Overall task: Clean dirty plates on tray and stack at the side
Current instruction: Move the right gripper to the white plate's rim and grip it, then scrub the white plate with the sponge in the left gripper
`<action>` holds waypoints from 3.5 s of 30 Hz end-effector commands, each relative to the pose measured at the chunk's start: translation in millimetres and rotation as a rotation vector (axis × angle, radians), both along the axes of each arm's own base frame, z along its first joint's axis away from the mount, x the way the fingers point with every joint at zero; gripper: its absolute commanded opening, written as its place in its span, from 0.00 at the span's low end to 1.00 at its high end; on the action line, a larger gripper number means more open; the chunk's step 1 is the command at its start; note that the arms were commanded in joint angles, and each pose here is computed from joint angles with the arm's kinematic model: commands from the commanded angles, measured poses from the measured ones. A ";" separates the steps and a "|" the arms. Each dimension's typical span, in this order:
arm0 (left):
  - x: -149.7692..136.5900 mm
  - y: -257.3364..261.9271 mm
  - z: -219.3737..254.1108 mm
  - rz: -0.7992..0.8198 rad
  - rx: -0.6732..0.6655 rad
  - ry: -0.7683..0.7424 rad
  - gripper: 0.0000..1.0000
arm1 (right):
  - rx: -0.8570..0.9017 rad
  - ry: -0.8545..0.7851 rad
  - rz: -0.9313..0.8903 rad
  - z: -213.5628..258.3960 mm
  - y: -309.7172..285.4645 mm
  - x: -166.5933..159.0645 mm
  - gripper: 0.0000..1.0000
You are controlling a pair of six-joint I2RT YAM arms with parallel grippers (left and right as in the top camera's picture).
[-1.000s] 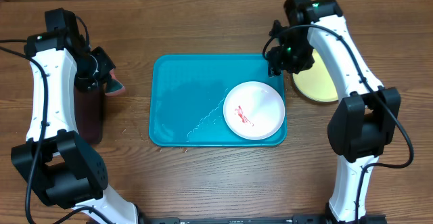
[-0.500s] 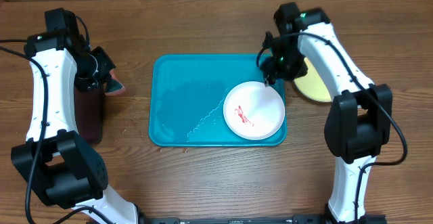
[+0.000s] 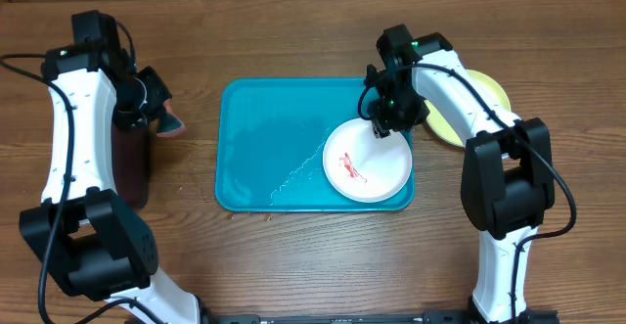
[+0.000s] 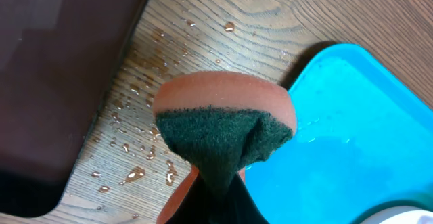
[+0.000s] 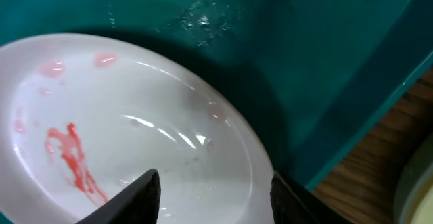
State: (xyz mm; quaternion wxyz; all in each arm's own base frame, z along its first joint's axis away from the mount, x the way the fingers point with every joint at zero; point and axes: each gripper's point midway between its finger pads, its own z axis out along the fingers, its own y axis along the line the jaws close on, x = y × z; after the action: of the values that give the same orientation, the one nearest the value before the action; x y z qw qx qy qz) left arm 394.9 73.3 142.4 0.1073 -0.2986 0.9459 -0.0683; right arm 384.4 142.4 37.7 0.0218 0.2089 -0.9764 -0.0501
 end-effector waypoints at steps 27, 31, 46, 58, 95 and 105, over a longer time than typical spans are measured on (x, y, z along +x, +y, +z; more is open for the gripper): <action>3.0 -22.3 -2.8 -0.080 -0.005 0.000 0.04 | 0.193 0.070 -0.337 -13.5 36.7 -5.8 0.17; 4.1 -32.5 -2.8 -0.121 -0.002 -0.001 0.04 | 0.221 0.049 -0.403 -12.2 55.6 0.4 0.18; 6.6 -54.2 -2.6 -0.189 0.003 -0.006 0.04 | 0.000 0.052 -0.246 -20.2 23.7 -23.7 0.24; 9.0 -95.2 1.0 -0.340 -0.078 -0.041 0.04 | 0.047 0.061 -0.428 -44.1 36.5 -27.1 0.04; -1.2 -214.0 -99.8 -0.504 -0.182 0.177 0.04 | 0.183 -0.112 -0.455 -40.0 126.1 -11.9 0.04; -3.9 -202.4 -109.5 -0.479 -0.079 0.212 0.04 | 0.144 -0.129 -0.525 -41.9 117.9 -9.4 0.04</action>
State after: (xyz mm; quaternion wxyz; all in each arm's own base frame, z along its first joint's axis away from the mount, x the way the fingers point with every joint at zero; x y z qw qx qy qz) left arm 394.3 -131.0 39.9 -0.0179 -0.0691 0.9904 -0.1183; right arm 377.4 272.7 9.3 -0.0699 -0.0316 -0.9869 -0.1417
